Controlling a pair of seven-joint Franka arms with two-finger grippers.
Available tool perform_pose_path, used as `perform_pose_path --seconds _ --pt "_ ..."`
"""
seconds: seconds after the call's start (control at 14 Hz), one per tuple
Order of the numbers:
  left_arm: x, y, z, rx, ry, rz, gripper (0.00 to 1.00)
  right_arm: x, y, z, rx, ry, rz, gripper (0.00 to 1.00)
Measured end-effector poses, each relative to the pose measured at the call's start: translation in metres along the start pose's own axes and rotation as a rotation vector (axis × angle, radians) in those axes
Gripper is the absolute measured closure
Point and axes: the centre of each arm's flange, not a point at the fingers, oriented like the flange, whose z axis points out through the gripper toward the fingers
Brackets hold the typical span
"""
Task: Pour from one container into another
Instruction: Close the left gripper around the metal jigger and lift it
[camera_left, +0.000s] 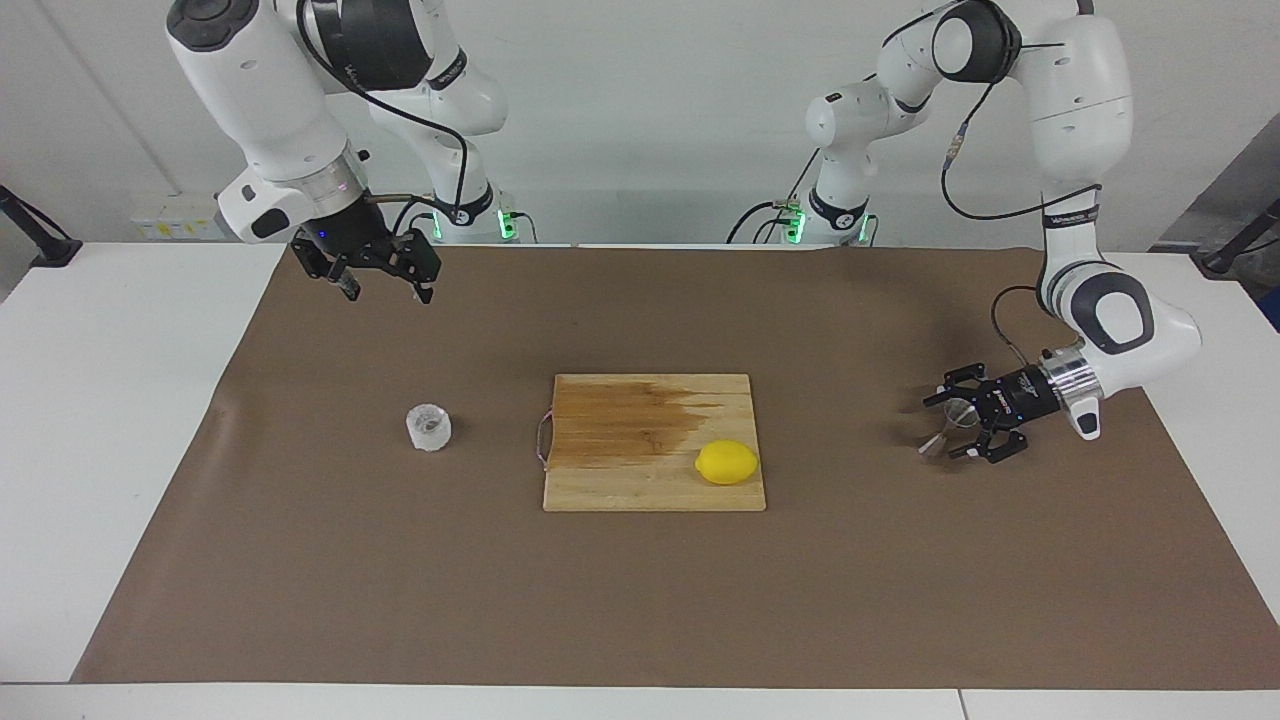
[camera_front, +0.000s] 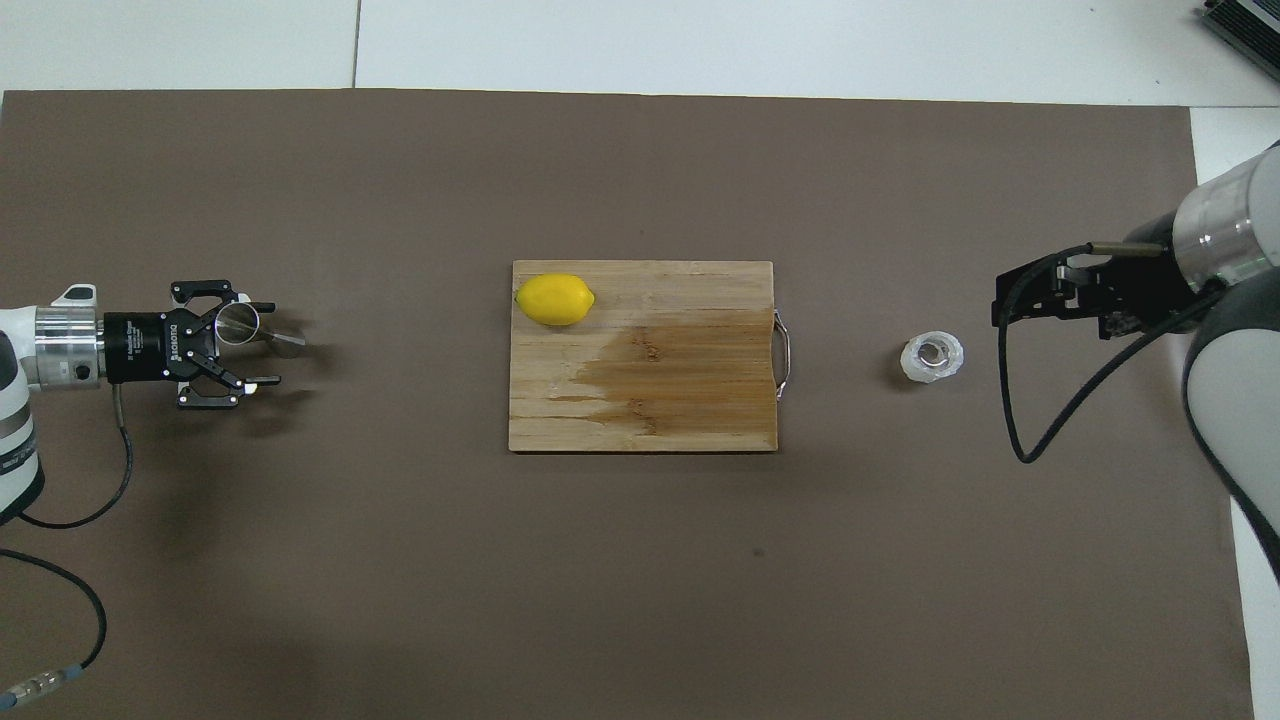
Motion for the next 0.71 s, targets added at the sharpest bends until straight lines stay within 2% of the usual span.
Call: perform_pose_path --seconds 0.43,0.5,0.71 --pt "0.0002 0.0002 -0.0053 -0.019 -0.016 -0.005 0.72 0.0 0.0 0.0 0.0 0.0 0.0 0.0" --pt "-0.0011 0.0001 -0.0062 -0.019 -0.024 -0.005 0.78 0.0 0.0 0.0 0.0 0.0 0.0 0.0" --pt "-0.0065 0.0023 -0.0097 -0.023 -0.038 0.01 0.78 0.0 0.0 0.0 0.0 0.0 0.0 0.0"
